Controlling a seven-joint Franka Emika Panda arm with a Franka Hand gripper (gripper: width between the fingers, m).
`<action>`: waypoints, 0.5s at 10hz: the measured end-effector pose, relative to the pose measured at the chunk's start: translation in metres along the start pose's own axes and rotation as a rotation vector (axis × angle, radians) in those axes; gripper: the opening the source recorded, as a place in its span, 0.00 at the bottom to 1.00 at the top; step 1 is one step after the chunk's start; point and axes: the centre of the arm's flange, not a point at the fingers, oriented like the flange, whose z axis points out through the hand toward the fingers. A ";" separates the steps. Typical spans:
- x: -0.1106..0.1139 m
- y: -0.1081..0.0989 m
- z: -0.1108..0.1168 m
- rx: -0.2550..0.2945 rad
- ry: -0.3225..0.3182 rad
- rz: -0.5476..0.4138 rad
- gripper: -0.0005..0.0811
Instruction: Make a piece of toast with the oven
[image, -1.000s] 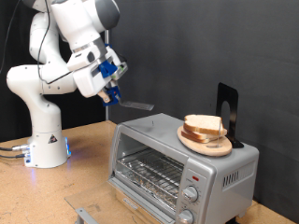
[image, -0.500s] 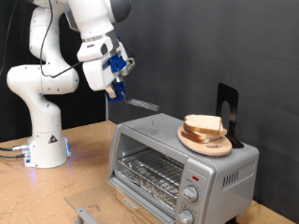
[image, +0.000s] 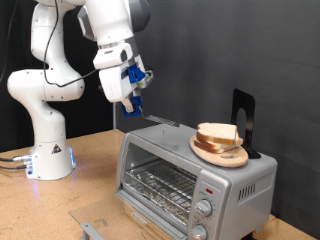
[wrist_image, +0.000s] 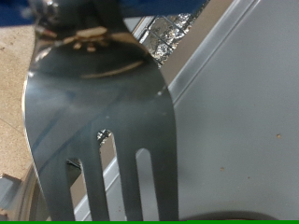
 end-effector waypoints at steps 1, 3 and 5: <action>0.003 -0.003 0.004 0.000 -0.009 0.006 0.59; 0.009 -0.008 0.010 0.006 -0.014 0.013 0.59; 0.013 -0.012 0.015 0.011 -0.016 0.012 0.59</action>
